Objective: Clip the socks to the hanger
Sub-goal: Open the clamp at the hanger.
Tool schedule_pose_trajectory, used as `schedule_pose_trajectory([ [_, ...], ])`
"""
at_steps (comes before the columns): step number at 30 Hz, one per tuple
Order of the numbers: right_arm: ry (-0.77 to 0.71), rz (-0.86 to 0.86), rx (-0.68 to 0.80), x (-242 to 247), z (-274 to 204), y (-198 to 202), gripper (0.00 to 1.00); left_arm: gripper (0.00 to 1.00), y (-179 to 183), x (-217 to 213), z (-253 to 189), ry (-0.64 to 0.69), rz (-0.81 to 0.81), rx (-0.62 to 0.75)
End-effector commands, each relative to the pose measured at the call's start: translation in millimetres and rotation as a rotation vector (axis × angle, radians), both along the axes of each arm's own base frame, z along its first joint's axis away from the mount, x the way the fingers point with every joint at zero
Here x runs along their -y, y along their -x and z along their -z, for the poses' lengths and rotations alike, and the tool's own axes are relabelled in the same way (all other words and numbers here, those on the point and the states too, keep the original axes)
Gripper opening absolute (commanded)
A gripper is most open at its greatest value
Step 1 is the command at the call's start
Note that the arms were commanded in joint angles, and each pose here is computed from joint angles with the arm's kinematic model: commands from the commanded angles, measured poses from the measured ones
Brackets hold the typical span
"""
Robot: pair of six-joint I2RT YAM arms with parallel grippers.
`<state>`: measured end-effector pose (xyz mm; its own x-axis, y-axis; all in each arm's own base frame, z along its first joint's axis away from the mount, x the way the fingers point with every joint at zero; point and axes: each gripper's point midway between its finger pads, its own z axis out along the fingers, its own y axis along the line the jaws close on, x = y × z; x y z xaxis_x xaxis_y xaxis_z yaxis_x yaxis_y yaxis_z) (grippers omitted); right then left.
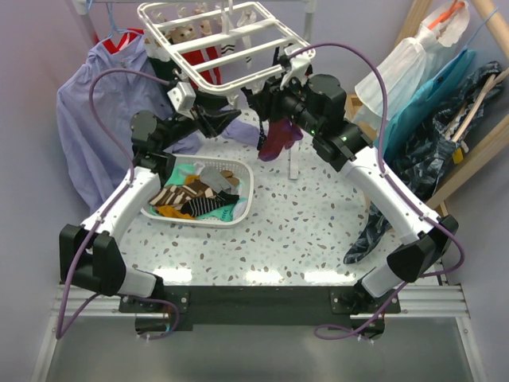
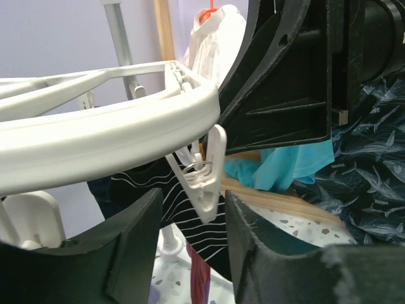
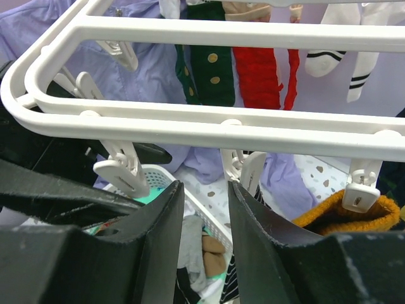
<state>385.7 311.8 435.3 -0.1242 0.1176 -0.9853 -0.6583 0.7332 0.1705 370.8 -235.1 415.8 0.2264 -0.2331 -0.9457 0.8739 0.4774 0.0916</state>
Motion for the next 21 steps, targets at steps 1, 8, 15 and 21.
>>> schedule_pose_trajectory([
  [1,-0.032,-0.046,0.085,0,-31,11,0.39,0.43,4,1,-25,0.038,0.036,0.036],
  [8,-0.029,-0.081,0.088,0,-34,21,0.45,0.23,2,-3,-30,0.062,-0.005,0.012],
  [15,-0.072,-0.093,0.085,5,-48,34,0.50,0.15,3,-12,-34,0.082,-0.097,0.005],
  [21,-0.185,-0.126,0.008,-1,-58,46,0.58,0.11,1,-9,-25,0.051,-0.219,-0.016],
])
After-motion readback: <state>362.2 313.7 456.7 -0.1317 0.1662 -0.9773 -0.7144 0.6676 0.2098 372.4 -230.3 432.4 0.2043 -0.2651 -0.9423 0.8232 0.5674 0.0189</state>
